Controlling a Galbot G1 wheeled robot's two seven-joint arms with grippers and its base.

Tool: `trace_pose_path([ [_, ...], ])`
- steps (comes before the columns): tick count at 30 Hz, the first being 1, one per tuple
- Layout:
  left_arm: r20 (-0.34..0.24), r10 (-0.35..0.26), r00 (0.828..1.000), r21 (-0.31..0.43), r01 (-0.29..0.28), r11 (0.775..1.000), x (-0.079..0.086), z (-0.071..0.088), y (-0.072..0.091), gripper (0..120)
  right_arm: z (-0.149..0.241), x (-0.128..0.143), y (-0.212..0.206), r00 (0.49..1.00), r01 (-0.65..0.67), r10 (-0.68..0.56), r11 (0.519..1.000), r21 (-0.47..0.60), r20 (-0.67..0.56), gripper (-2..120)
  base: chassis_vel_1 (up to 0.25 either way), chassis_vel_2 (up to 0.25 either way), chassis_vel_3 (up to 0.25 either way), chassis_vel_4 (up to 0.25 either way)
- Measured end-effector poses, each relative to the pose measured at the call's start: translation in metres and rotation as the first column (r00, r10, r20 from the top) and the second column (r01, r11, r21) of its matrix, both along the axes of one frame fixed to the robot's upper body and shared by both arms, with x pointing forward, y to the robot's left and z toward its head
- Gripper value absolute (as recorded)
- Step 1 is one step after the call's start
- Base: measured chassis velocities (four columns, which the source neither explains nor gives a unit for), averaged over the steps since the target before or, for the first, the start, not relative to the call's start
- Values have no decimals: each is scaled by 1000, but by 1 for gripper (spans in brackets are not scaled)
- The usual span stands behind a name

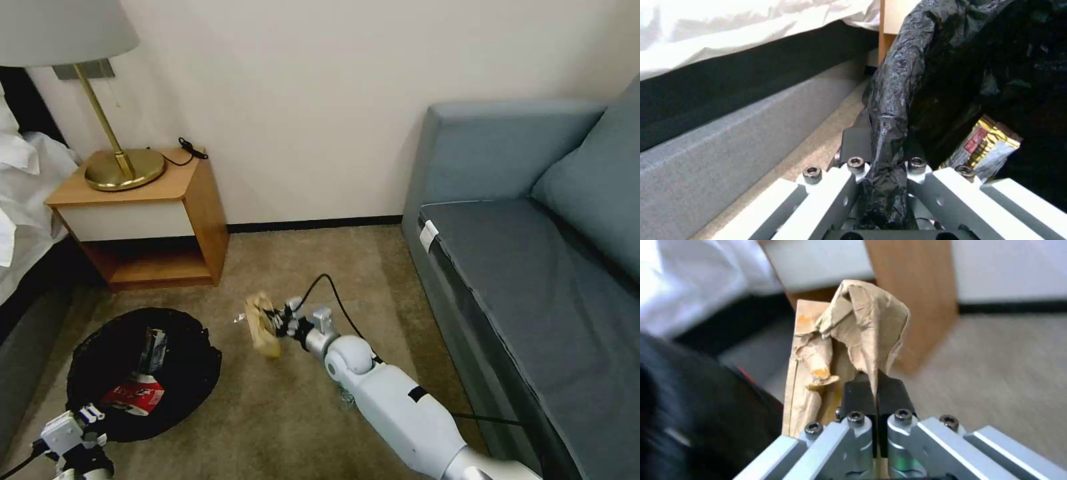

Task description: Pick up the trash bin, then pick up the garbage on the floor and place it into the trash bin.

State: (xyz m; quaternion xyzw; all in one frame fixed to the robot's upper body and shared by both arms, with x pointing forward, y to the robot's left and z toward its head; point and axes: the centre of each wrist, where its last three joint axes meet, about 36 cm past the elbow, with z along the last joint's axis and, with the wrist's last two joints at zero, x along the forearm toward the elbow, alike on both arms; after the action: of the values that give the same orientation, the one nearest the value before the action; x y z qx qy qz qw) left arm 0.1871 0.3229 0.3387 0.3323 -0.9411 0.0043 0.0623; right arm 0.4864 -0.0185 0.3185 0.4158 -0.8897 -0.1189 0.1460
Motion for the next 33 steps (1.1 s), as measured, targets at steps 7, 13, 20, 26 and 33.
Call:
trace_pose_path([
  [7, -3, -6, 1000, -8, 6, 1000, 2, 1, -2, 2, 48, -15, 31, 991, -125, 118, 984, 123, 64, 0, 0, 0, 0, 0],
  [13, 0, -9, 1000, -20, 9, 1000, 3, 5, -4, 2, 59, -31, 56, 974, -219, 207, 965, 145, 92, 0, 0, 0, 0, 0],
  [20, -1, -11, 1000, -29, 11, 1000, 4, 10, -5, 2, 51, -53, 84, 947, -314, 301, 942, 122, 116, 0, 0, 0, 0, 0],
  [26, -2, -16, 1000, -34, 16, 999, 5, 11, -7, 2, 32, -69, 103, 924, -371, 361, 926, 67, 128, 0, 0, 0, 0, 0],
  [33, 2, -22, 1000, -32, 22, 999, 6, 14, -8, 2, 12, -64, 112, 919, -369, 367, 929, -13, 143, 0, 0, 0, 0, 0],
])
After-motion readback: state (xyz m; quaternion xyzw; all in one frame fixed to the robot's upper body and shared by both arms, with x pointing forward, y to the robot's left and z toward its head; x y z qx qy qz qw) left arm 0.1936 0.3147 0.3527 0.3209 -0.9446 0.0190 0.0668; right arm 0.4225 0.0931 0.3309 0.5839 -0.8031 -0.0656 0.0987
